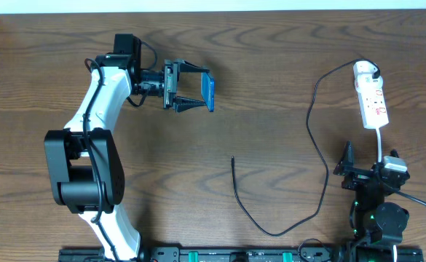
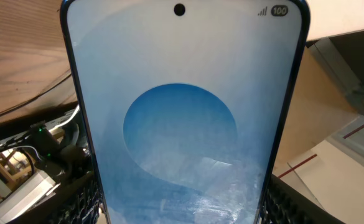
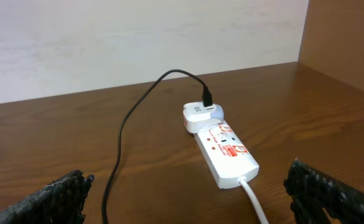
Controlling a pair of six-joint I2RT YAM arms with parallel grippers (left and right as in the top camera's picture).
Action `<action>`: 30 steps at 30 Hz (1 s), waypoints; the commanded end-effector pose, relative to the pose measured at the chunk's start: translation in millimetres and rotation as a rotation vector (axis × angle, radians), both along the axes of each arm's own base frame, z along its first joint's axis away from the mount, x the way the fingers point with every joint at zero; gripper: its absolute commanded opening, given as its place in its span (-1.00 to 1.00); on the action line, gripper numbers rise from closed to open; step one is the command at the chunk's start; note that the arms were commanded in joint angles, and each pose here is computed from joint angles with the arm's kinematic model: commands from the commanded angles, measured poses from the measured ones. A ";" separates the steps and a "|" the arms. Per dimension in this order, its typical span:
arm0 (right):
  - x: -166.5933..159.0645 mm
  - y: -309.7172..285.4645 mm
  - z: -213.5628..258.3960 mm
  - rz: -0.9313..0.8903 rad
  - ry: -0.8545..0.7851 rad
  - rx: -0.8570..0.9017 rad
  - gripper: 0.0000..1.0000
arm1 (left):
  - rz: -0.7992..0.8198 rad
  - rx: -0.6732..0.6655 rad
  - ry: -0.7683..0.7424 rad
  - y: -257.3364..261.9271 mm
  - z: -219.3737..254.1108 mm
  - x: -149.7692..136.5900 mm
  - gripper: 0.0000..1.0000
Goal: Plug charger to phone and switch on socket
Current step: 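Hold the phone raised in the left gripper, then move the right gripper toward the phone held by the left gripper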
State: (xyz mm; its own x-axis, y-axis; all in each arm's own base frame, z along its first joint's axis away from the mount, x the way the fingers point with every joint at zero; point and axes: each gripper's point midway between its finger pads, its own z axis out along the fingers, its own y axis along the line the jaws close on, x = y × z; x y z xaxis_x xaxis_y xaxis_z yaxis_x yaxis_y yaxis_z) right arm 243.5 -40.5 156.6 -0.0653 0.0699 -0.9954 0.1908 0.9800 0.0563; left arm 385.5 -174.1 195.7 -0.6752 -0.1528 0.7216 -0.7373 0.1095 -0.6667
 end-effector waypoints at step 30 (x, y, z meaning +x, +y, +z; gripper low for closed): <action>-2.6 19.3 78.6 0.107 -0.151 -0.074 0.99 | 0.005 -0.003 -0.100 1.2 21.6 6.3 -0.86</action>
